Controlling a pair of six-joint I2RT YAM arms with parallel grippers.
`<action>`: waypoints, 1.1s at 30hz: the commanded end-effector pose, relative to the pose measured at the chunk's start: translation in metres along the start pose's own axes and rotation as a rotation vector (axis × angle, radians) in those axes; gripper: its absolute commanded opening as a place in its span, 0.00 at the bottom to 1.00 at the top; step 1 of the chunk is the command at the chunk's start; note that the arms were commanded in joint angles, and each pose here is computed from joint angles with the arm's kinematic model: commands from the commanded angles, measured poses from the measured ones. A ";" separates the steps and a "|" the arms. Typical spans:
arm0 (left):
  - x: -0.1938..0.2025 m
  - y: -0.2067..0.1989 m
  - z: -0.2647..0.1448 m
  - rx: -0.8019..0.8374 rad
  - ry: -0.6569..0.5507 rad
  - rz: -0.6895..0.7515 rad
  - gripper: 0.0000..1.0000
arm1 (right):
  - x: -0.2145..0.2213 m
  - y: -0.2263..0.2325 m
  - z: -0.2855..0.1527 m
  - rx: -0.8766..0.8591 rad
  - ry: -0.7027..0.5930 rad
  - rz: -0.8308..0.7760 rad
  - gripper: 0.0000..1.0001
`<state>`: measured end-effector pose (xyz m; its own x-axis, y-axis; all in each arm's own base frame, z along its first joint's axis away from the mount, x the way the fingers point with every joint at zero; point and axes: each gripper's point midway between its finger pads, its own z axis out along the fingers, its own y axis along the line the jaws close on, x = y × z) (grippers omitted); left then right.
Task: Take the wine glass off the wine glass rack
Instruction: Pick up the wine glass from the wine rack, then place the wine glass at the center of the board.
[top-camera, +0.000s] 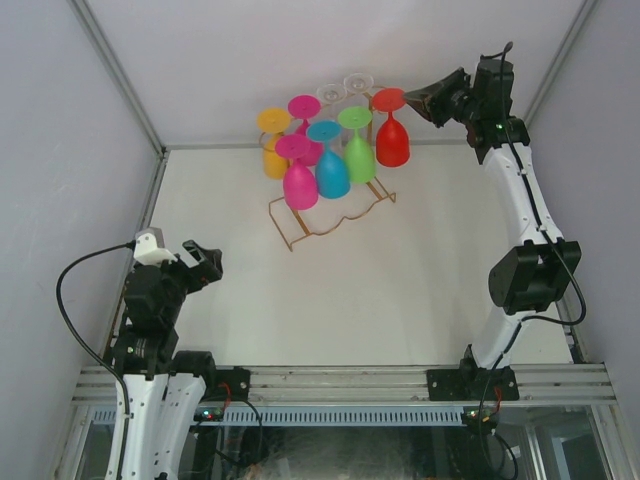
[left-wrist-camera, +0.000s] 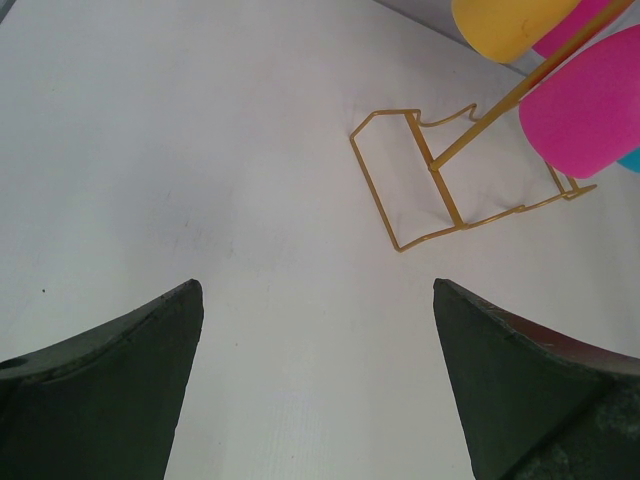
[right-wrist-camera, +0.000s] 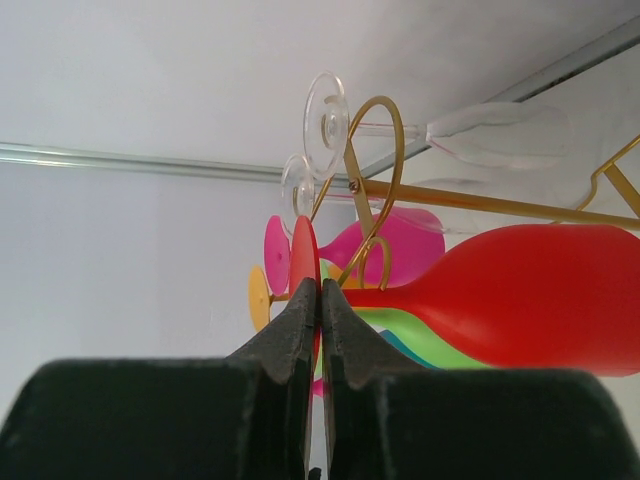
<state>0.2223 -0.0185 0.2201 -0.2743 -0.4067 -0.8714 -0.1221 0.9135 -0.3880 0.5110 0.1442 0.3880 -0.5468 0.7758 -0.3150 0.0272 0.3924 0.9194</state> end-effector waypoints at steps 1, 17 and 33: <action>-0.003 0.000 0.002 0.002 -0.011 -0.002 1.00 | -0.006 0.026 -0.017 -0.066 -0.033 -0.046 0.00; -0.003 -0.001 0.002 0.006 -0.009 -0.001 1.00 | 0.007 0.033 -0.045 -0.127 -0.034 -0.082 0.00; -0.003 -0.016 0.004 0.108 -0.035 0.022 1.00 | 0.105 -0.026 -0.150 -0.182 -0.007 -0.250 0.00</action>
<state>0.2235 -0.0215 0.2210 -0.2767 -0.4051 -0.8714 -0.1042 0.9141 -0.3919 0.3601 0.1323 0.3690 -0.5187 0.7248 -0.4534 -0.1313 0.4565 0.8800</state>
